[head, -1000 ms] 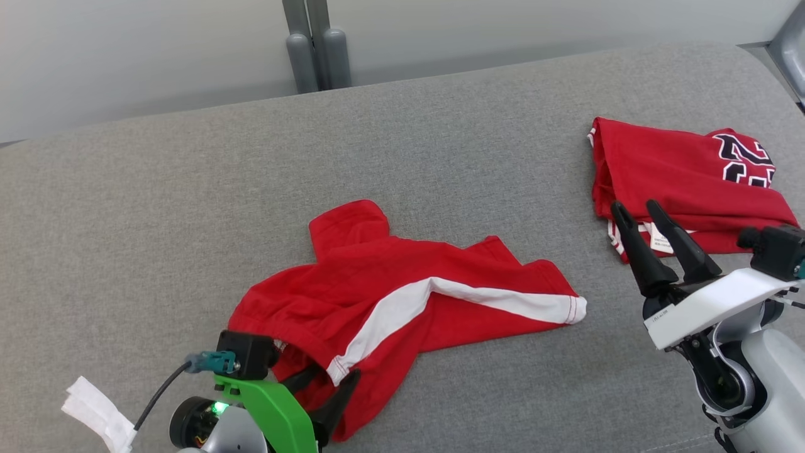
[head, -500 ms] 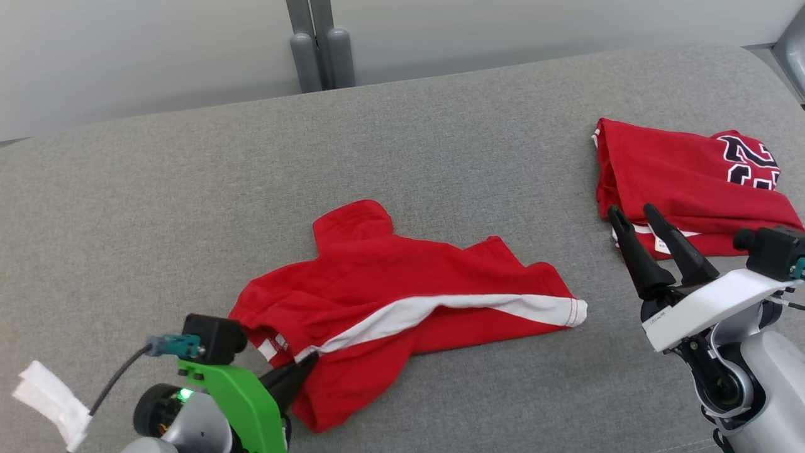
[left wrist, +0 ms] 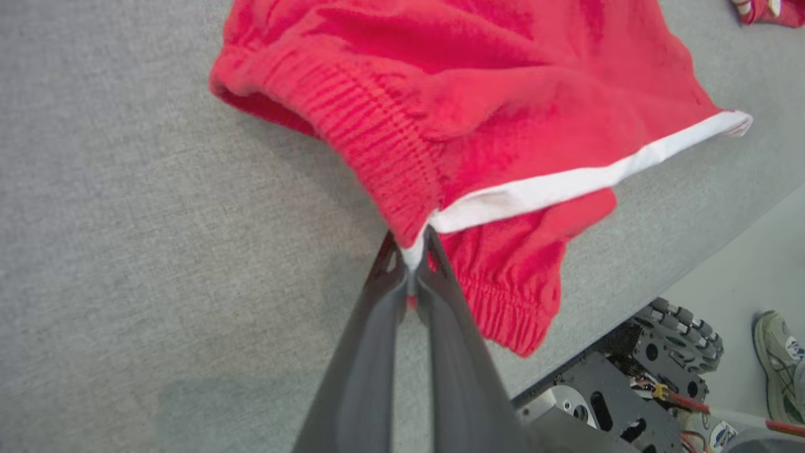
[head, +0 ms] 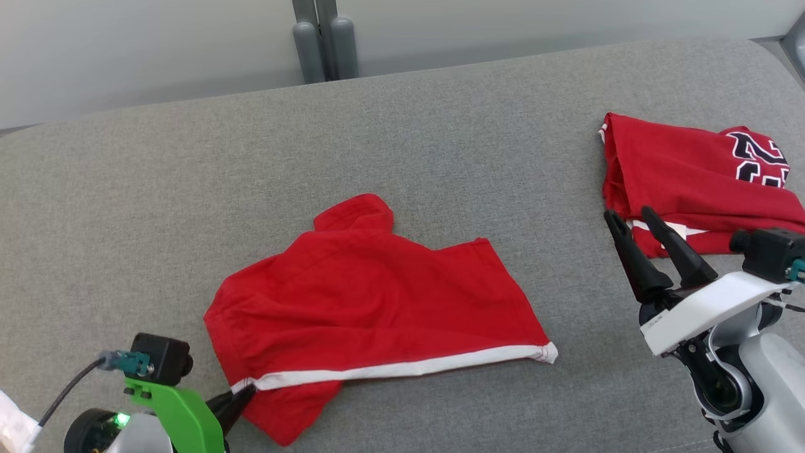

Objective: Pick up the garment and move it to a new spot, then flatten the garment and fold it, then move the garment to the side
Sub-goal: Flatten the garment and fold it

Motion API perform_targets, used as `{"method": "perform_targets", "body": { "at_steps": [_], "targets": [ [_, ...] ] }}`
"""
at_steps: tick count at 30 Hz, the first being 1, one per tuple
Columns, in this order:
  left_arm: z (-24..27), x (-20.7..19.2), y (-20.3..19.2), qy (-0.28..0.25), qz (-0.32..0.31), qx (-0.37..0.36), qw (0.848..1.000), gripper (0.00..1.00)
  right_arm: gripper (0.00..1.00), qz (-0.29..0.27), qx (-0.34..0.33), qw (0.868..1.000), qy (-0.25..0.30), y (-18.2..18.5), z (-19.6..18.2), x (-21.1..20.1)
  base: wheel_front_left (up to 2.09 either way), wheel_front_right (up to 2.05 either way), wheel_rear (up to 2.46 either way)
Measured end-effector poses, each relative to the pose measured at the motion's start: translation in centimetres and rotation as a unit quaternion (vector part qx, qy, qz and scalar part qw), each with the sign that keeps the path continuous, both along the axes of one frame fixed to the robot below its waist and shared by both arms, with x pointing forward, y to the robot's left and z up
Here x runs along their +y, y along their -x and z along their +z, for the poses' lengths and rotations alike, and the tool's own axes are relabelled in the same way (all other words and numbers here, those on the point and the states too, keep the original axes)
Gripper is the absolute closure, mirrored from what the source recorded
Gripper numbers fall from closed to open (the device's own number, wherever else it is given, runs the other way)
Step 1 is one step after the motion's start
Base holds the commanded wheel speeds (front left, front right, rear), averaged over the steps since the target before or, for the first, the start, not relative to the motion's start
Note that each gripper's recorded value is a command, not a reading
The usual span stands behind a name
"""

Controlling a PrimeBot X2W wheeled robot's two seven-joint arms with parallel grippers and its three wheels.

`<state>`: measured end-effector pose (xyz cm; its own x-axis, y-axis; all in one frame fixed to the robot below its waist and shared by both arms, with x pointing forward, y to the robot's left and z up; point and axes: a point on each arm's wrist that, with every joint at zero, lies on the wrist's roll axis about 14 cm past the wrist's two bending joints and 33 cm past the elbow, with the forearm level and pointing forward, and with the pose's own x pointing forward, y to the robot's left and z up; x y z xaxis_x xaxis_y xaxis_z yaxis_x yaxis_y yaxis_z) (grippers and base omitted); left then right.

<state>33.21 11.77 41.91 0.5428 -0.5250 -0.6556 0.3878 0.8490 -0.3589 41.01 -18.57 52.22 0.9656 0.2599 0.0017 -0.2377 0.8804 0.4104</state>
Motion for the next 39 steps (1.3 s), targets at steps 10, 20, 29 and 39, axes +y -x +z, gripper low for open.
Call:
{"method": "perform_targets", "body": {
  "at_steps": [10, 20, 29, 39],
  "targets": [
    [-1.9, 0.0, 1.7, 0.002, -0.001, 0.035, 0.999, 0.0, 0.0, -0.003, 0.008, 1.0, 0.006, 0.1, -0.5, -0.3, 0.0, 0.0, 0.0],
    [3.5, 1.9, -0.9, 0.005, 0.052, -0.093, 0.994, 0.0, 0.0, 0.006, -0.022, 1.0, 0.007, 0.5, 0.9, 0.7, 0.0, 0.0, 0.0],
    [11.1, 6.2, -4.8, -0.024, 0.17, -0.327, 0.93, 0.0, 0.0, -0.012, -0.097, 0.995, 0.026, 0.8, 4.4, 0.4, 0.0, 0.0, 0.0],
    [12.5, 7.7, -5.1, -0.03, 0.261, -0.433, 0.862, 0.0, 0.0, -0.066, -0.154, 0.984, 0.061, 2.1, 6.4, -1.1, 0.0, 0.0, 0.0]
  ]
}}
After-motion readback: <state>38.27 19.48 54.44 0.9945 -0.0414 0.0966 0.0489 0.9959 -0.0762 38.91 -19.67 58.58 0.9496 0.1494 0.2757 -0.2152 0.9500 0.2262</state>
